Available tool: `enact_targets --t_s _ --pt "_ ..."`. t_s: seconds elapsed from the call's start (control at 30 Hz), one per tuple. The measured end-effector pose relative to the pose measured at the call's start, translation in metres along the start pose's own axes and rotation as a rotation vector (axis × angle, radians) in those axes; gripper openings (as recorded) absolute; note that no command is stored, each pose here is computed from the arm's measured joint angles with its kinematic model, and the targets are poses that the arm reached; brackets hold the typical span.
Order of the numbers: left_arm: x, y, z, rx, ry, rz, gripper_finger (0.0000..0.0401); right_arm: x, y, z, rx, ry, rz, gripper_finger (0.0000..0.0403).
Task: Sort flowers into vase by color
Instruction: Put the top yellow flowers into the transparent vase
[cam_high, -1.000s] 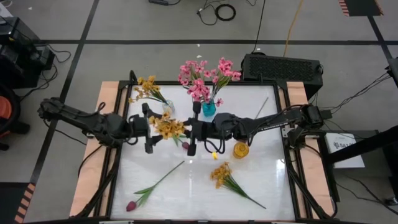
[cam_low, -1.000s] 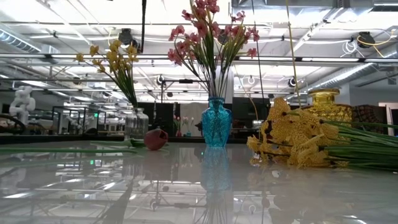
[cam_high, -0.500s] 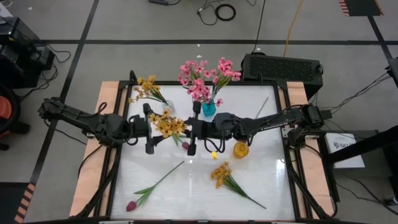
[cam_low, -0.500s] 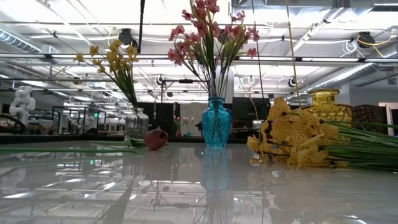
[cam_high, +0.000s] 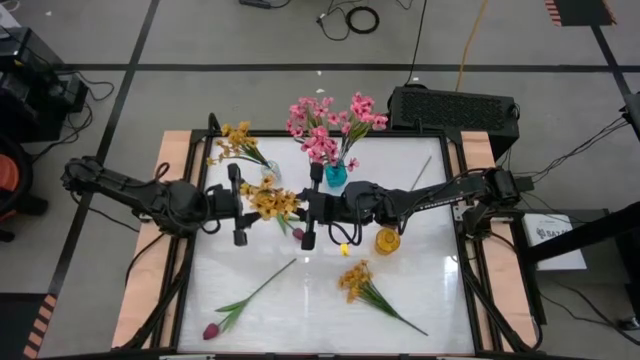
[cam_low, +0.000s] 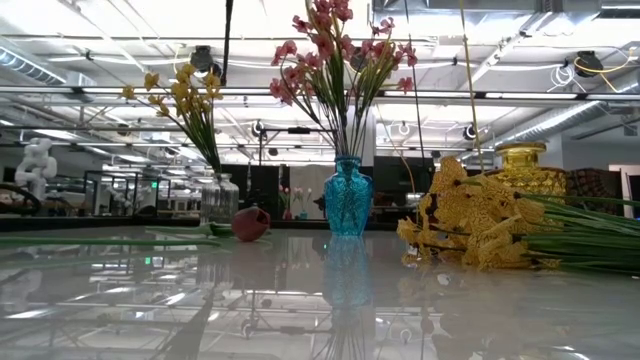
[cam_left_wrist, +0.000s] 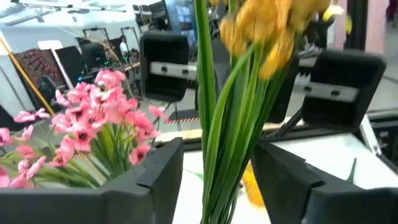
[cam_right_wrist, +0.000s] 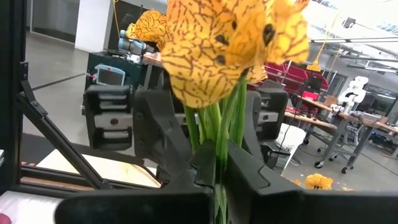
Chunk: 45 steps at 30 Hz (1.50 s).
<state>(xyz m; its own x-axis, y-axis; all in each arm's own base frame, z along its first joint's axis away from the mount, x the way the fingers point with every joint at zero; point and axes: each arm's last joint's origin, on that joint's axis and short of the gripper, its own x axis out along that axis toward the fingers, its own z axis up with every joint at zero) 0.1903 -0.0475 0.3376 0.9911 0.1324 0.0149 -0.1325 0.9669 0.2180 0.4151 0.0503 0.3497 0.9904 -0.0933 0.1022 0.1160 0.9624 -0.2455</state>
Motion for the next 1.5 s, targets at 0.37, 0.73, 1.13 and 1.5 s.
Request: enact_targets --t_s 0.37,0.73,1.13,1.5 --pt "0.000 0.000 -0.001 0.025 0.015 0.005 0.0140 0.000 0.000 0.000 0.000 0.000 0.000 0.0008" --pt "0.002 0.005 -0.003 0.021 0.016 0.015 0.0139 0.000 0.000 0.000 0.000 0.001 -0.004 0.0009" --pt "-0.014 0.014 0.007 -0.069 -0.036 0.011 0.0020 0.000 0.000 0.000 0.019 -0.001 -0.007 0.0055" --pt "-0.049 0.043 0.013 -0.094 -0.067 0.094 0.0020 0.000 -0.001 -0.002 0.014 0.033 -0.046 0.0135"
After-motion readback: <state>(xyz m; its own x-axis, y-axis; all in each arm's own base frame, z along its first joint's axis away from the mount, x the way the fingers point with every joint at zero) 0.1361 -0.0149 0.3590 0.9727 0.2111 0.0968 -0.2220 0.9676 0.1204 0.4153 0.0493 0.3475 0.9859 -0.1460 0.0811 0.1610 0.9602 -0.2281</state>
